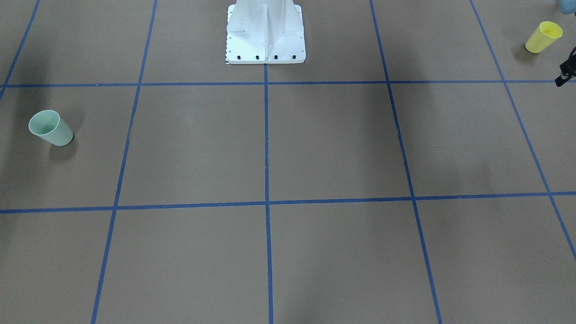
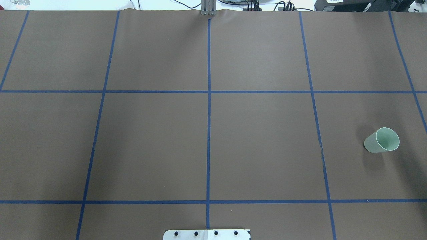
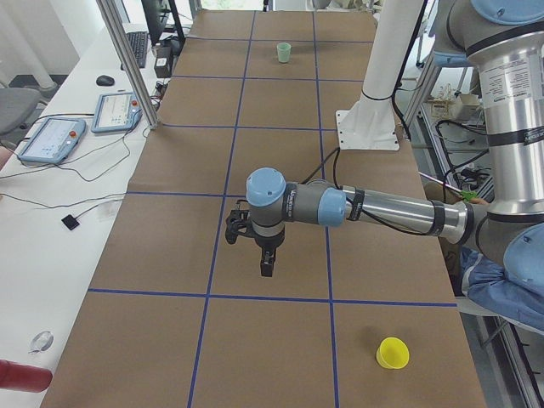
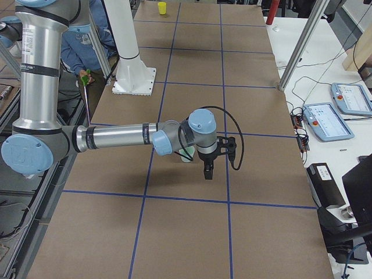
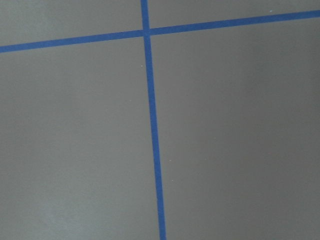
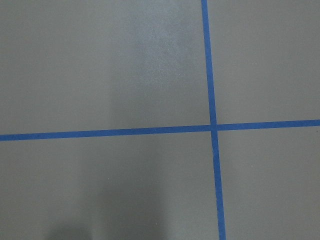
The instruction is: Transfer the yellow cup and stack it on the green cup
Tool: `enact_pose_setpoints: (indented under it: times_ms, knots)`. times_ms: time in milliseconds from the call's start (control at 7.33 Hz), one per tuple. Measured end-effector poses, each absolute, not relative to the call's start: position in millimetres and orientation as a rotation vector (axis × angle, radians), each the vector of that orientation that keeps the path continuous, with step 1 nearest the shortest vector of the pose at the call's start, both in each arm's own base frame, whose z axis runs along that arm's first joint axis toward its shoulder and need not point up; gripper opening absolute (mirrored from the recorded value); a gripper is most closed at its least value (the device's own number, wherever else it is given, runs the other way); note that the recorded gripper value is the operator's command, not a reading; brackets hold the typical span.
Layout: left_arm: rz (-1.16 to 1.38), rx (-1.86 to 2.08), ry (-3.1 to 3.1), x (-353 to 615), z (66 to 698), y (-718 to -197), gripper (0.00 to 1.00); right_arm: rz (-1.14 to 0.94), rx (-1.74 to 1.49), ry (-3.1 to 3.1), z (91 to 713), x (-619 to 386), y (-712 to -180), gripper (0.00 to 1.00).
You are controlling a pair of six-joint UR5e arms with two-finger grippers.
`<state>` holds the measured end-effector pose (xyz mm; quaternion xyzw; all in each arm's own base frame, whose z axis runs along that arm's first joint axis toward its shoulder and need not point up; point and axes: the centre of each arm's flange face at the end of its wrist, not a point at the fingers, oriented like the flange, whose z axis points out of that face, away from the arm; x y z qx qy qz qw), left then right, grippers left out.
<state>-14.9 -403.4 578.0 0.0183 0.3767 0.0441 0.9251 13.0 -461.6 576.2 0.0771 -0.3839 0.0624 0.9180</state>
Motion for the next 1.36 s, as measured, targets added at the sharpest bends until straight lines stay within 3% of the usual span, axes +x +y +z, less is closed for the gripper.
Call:
enact_pose_setpoints:
  times_ms: [1364]
  knots:
    - [0.049, 0.028, 0.825, -28, 584, -387, 1.0, -0.001, 0.032, -0.758, 566, -5, -484, 1.0]
